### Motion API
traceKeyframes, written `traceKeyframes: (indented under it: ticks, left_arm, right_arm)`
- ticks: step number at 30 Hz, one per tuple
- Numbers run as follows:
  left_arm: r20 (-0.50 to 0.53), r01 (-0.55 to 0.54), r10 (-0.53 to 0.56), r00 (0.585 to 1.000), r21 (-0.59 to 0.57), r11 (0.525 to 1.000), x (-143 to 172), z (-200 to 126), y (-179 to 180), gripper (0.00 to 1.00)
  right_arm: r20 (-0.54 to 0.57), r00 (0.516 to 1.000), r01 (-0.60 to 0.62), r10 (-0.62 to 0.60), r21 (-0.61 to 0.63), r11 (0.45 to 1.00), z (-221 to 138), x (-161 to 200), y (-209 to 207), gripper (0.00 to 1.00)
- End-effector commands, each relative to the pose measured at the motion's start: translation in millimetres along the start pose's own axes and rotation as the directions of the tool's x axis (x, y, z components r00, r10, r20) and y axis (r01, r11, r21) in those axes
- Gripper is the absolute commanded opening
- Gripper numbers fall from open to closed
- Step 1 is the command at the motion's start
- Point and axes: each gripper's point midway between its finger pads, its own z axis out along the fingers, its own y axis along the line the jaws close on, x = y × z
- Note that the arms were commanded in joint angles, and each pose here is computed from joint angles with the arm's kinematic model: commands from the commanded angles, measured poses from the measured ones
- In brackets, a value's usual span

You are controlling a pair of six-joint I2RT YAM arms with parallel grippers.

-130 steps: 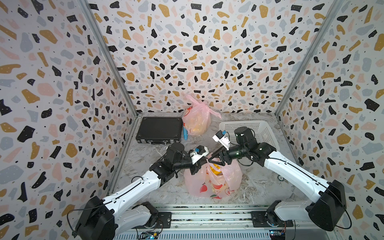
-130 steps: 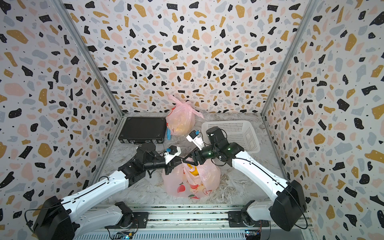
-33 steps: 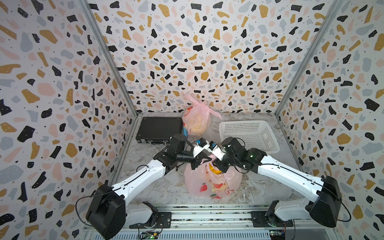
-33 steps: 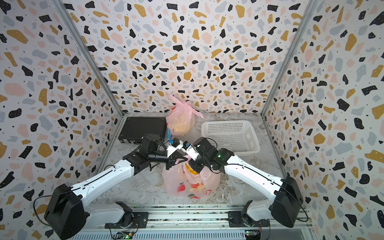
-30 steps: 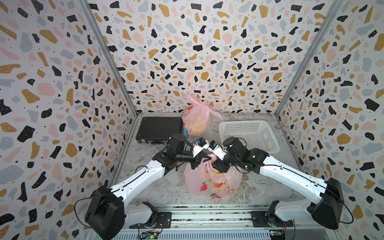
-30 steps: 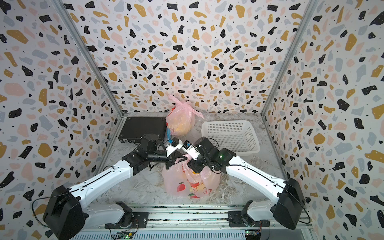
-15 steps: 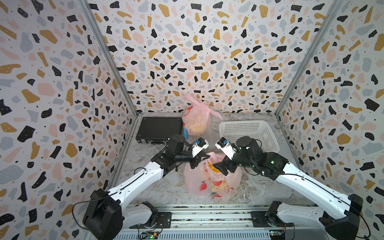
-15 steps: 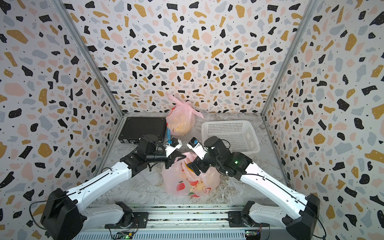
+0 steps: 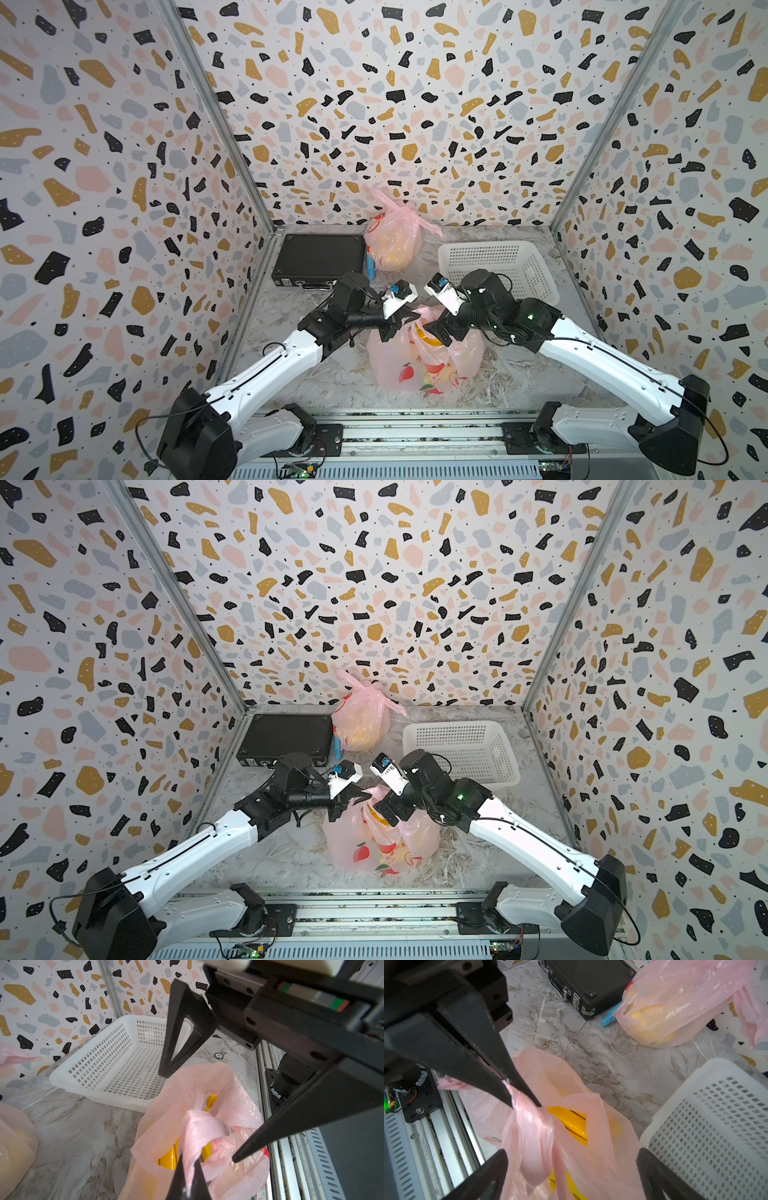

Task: Place the banana into a plastic bag & tie a knot
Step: Cross the plastic bag at the center of the board.

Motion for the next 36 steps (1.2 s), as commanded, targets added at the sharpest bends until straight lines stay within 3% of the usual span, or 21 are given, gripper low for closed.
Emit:
traceKeyframes:
  ticks: [1,8,11,13,16,18,21,29,34,36]
  left_arm:
    - [0.024,-0.045,0.045,0.999,-0.006,0.999,-6,-2,-2,0.00]
    - [0.020,-0.046,0.046,0.999,-0.006,0.999,-4,-1,-2,0.00]
    - [0.020,-0.046,0.046,0.999,-0.008,0.999,-4,-1,-2,0.00]
    - [0.022,-0.048,0.048,0.999,-0.004,0.999,-4,-2,-2,0.00]
    - [0.021,-0.044,0.044,0.999,-0.002,0.999,-4,-1,-3,0.00]
    - [0.022,-0.044,0.045,0.999,-0.003,0.999,-4,-2,-3,0.00]
    - [0.017,-0.042,0.043,0.999,-0.004,0.999,-3,-1,-2,0.00]
    - [0.020,-0.042,0.042,0.999,0.000,0.999,-5,-1,-2,0.00]
    - [0.023,-0.040,0.040,0.999,0.004,0.999,-5,-2,-4,0.00]
    - [0.022,-0.037,0.037,0.999,0.004,0.999,-5,-2,-4,0.00]
  right_arm:
    - [0.020,0.995,0.097,-0.095,-0.125,0.987,7,-3,20,0.90]
    - [-0.027,0.995,0.085,-0.091,-0.185,0.979,24,-2,26,0.73]
    - [-0.049,0.994,0.085,-0.094,-0.157,0.984,29,1,20,0.57]
    - [-0.052,0.994,0.089,-0.096,-0.129,0.988,31,0,15,0.40]
    - [-0.034,0.995,0.093,-0.097,-0.110,0.990,30,-3,13,0.40]
    - [-0.026,0.995,0.093,-0.096,-0.107,0.990,28,-5,13,0.53]
    - [-0.022,0.995,0.090,-0.093,-0.108,0.990,20,-7,13,0.62]
    - [0.015,0.995,0.103,-0.102,-0.107,0.989,7,-12,16,0.58]
    - [0.018,0.994,0.110,-0.109,-0.151,0.982,11,-13,22,0.47]
    - [0.021,0.994,0.107,-0.105,-0.175,0.979,13,-14,26,0.51]
